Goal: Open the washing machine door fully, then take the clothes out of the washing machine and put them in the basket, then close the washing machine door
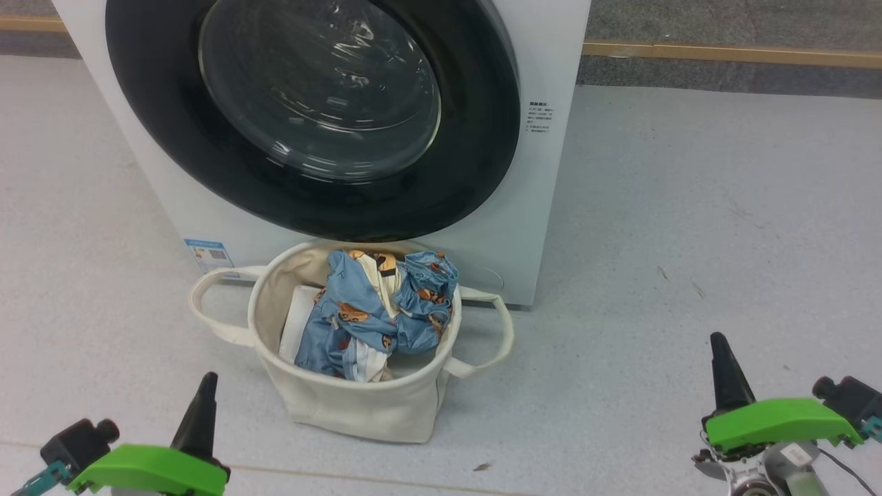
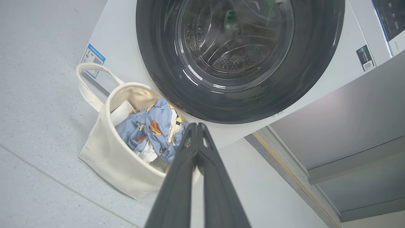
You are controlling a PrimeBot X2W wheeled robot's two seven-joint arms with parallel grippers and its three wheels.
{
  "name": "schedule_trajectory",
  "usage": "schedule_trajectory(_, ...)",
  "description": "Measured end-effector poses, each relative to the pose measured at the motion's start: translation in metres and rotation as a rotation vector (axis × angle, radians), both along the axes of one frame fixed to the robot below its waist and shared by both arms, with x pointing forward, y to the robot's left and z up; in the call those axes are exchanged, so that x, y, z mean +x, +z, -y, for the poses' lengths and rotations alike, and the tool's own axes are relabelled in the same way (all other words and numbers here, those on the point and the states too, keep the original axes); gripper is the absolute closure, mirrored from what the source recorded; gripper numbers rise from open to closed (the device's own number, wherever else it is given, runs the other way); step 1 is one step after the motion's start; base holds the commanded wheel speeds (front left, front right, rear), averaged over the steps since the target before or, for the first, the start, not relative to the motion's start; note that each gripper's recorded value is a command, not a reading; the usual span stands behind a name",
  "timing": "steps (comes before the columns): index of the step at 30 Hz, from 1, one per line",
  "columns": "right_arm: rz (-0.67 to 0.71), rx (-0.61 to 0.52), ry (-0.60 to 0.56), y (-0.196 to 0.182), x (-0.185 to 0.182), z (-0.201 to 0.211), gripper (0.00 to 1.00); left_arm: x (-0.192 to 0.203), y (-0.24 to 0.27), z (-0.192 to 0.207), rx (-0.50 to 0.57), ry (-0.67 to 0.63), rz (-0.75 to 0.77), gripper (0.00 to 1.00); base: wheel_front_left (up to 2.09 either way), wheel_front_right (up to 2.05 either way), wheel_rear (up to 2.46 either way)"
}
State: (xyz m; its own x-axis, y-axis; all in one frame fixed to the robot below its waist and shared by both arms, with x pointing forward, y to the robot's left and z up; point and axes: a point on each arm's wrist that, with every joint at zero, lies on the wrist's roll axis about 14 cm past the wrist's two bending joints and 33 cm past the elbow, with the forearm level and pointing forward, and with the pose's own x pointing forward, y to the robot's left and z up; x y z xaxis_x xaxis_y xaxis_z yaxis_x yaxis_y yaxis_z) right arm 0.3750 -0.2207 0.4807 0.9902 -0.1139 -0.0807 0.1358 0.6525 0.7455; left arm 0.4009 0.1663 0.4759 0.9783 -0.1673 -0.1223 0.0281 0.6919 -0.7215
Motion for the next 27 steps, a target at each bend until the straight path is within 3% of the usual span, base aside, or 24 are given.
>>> schedule_trajectory(27,0.016,0.287,0.005,0.0003,0.0035,-0.0054,1.0,-0.0081,-0.0012,-0.007,-0.298,0.092,-0.046,1.0,0.0,0.0,0.0)
